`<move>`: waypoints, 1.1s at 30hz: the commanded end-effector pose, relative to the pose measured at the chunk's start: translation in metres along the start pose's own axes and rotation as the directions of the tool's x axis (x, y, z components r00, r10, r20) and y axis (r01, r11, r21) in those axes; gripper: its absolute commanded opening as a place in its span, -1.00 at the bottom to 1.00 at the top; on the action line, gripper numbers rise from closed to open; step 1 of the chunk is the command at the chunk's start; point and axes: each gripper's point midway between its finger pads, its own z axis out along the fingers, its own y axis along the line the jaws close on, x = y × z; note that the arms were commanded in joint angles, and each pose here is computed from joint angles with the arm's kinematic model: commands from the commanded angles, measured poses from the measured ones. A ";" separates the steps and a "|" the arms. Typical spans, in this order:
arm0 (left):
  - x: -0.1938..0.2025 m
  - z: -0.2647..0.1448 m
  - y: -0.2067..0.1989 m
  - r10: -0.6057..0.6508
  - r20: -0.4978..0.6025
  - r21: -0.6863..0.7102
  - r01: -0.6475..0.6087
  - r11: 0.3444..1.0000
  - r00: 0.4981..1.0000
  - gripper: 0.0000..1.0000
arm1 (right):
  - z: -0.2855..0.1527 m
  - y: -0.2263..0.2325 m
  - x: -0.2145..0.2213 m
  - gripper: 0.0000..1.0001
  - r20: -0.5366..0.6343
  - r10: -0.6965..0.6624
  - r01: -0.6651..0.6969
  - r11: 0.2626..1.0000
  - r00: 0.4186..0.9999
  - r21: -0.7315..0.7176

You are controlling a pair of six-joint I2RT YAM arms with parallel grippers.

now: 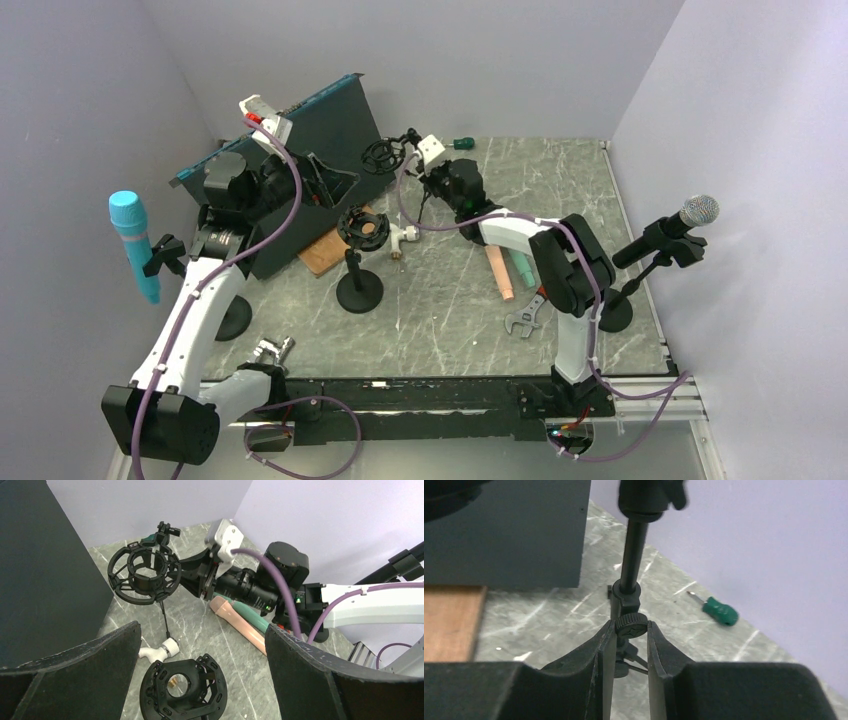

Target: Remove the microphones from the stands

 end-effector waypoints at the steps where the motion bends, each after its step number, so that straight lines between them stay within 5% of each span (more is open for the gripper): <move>1: -0.007 0.002 -0.005 0.017 0.026 0.034 -0.018 0.999 1.000 0.92 | -0.013 -0.046 -0.014 -1.00 -0.027 -0.229 0.229 0.951 0.973 0.207; 13: -0.006 0.003 -0.006 0.009 0.023 0.044 -0.010 0.999 1.000 0.92 | -0.011 -0.023 0.015 -0.99 -0.057 -0.047 0.053 0.992 0.997 0.113; 19: -0.007 0.002 -0.007 0.012 0.027 0.045 -0.013 0.999 1.000 0.92 | -0.025 -0.030 0.003 0.03 -0.049 0.124 -0.115 0.979 0.991 0.167; 22: -0.008 0.001 -0.008 0.012 0.029 0.047 -0.014 0.999 0.999 0.92 | -0.035 -0.039 -0.002 0.37 -0.047 0.207 -0.193 0.959 0.977 0.206; 33: -0.010 -0.001 -0.012 0.016 0.039 0.053 -0.018 0.998 0.999 0.93 | -0.093 -0.024 -0.014 0.66 -0.158 0.532 -0.509 0.845 0.832 0.163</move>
